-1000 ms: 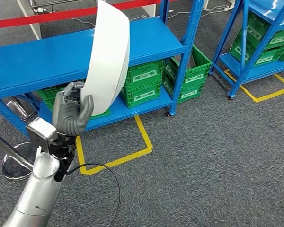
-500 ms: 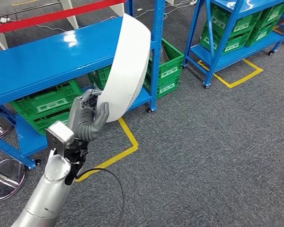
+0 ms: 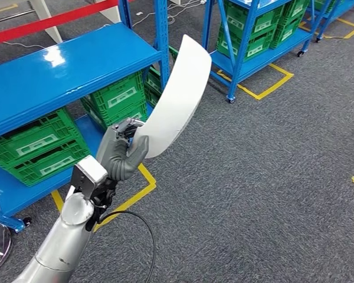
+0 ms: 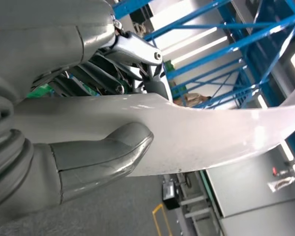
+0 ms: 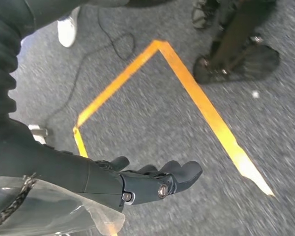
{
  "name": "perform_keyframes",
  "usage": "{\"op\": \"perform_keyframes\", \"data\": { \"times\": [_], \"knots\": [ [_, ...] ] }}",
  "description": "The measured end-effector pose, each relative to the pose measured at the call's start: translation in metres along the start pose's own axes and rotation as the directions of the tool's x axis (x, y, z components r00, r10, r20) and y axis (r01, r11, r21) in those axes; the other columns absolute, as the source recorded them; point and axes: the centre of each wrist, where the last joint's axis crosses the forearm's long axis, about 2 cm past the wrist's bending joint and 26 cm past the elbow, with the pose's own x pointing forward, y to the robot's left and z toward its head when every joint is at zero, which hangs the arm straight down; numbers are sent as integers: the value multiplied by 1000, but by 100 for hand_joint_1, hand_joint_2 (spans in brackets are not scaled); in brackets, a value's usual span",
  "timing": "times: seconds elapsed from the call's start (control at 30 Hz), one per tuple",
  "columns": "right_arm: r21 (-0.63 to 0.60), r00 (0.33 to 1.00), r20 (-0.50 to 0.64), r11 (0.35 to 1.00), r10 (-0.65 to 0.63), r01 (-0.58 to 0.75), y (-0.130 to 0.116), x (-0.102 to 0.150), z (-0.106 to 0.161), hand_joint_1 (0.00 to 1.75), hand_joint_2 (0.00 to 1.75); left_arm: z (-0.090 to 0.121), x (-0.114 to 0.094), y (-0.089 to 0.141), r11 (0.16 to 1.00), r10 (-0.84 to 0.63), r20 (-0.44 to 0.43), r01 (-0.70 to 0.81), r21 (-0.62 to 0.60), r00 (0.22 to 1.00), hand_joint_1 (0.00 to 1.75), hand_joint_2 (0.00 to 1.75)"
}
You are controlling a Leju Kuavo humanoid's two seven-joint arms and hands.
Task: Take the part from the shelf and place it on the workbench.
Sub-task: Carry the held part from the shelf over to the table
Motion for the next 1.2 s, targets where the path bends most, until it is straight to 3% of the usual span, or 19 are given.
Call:
{"op": "perform_keyframes", "data": {
  "times": [0.33, 0.67, 1.2],
  "knots": [
    [37, 998, -64, 999, 25, -23, 0, -3, 0, 0, 175, -4, -3, -7, 999, 13, -6, -14, -40, 1000, 175, 175],
    [176, 994, -92, 983, 59, -42, 3, -2, 0, 0, 175, -26, 4, -5, 996, 8, 58, -3, -86, 998, 175, 175],
    [251, 993, -91, 967, 79, -53, 5, -1, 1, 0, 175, -48, 13, -8, 991, 4, 118, 11, -134, 993, 175, 175]
  ]
}}
